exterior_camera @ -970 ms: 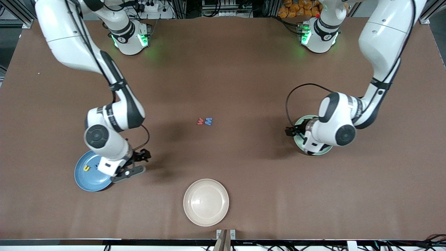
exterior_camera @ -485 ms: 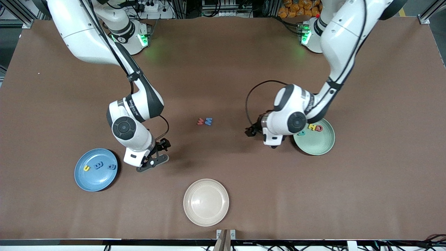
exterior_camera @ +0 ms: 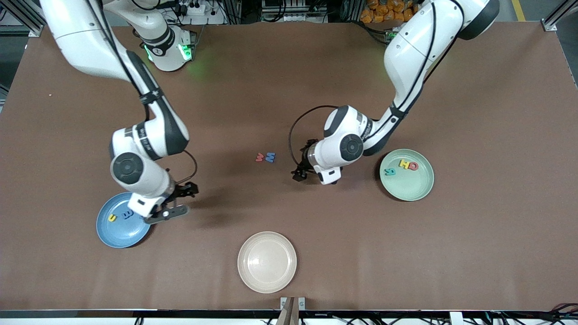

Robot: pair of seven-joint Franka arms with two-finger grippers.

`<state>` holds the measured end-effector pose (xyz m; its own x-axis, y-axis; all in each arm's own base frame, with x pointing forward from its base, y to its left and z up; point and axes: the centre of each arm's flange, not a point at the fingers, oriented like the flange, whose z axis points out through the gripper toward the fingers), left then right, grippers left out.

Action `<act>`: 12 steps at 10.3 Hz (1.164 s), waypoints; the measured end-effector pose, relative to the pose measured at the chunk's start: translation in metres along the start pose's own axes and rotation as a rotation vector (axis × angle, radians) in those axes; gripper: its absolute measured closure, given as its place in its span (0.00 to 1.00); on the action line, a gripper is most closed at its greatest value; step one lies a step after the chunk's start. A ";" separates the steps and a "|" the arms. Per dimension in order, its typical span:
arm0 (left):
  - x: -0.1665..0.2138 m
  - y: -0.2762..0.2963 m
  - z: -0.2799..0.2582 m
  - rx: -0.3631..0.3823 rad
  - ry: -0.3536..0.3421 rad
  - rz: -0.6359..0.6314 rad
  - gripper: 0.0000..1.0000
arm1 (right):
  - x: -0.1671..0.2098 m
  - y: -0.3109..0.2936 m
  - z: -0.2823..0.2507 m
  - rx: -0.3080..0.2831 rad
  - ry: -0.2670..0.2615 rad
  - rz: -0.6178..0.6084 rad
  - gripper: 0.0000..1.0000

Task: Sort upper and lower case letters into plates
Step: 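Lower the left gripper onto the blue W and grasp it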

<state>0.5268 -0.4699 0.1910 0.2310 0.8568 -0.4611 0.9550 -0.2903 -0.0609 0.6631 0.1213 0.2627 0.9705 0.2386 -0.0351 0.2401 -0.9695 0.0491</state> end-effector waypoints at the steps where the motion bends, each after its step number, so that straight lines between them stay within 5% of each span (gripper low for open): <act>1: -0.018 0.003 0.002 -0.013 -0.018 -0.037 0.00 | -0.002 0.023 0.002 0.001 -0.003 0.015 0.00; 12: -0.044 -0.015 0.074 0.051 -0.058 0.000 0.00 | -0.008 0.060 0.023 0.010 -0.027 -0.018 0.00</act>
<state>0.4881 -0.5344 0.1462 0.2187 0.8312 -0.5112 0.9439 -0.3131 -0.1053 0.6689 0.0603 0.2434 0.9650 0.2546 -0.0628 0.2572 -0.9656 0.0379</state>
